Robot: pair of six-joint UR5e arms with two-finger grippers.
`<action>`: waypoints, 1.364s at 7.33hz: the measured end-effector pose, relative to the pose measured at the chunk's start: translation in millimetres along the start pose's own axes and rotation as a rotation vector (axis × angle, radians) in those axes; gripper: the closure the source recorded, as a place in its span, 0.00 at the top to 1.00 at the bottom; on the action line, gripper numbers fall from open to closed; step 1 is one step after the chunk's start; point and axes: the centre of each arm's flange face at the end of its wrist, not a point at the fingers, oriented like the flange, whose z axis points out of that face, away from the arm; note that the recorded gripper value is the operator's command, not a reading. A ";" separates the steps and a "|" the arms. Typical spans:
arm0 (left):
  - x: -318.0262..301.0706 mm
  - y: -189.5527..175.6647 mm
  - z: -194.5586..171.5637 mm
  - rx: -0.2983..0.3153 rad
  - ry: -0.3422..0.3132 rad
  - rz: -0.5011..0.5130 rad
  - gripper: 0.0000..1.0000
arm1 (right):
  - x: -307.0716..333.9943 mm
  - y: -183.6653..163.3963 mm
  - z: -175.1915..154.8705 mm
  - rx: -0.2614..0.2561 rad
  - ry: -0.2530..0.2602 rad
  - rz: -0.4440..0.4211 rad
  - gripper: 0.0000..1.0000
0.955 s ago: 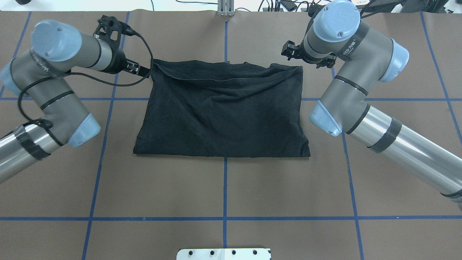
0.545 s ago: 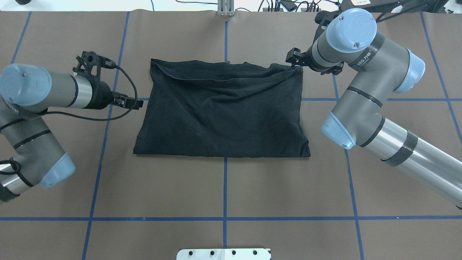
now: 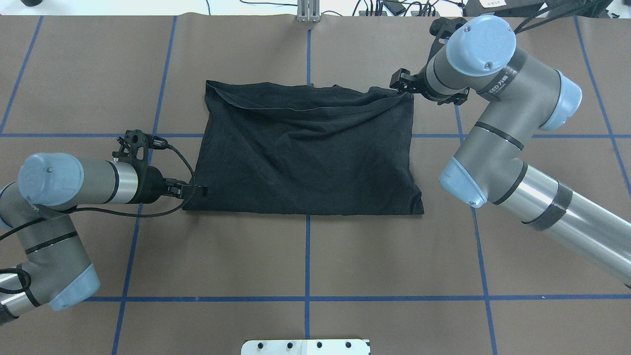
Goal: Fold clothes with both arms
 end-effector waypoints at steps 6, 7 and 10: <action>2.4 27.2 9.2 -0.009 0.012 -0.049 0.32 | -2.3 0.1 -0.9 0.001 -0.003 -0.003 1.00; 3.1 27.0 9.5 -0.009 0.013 -0.049 0.02 | -2.7 0.6 -0.8 0.001 -0.003 -0.003 1.00; 4.9 25.6 7.1 -0.004 0.017 -0.050 0.00 | -4.1 1.5 -1.1 0.000 -0.005 -0.005 1.00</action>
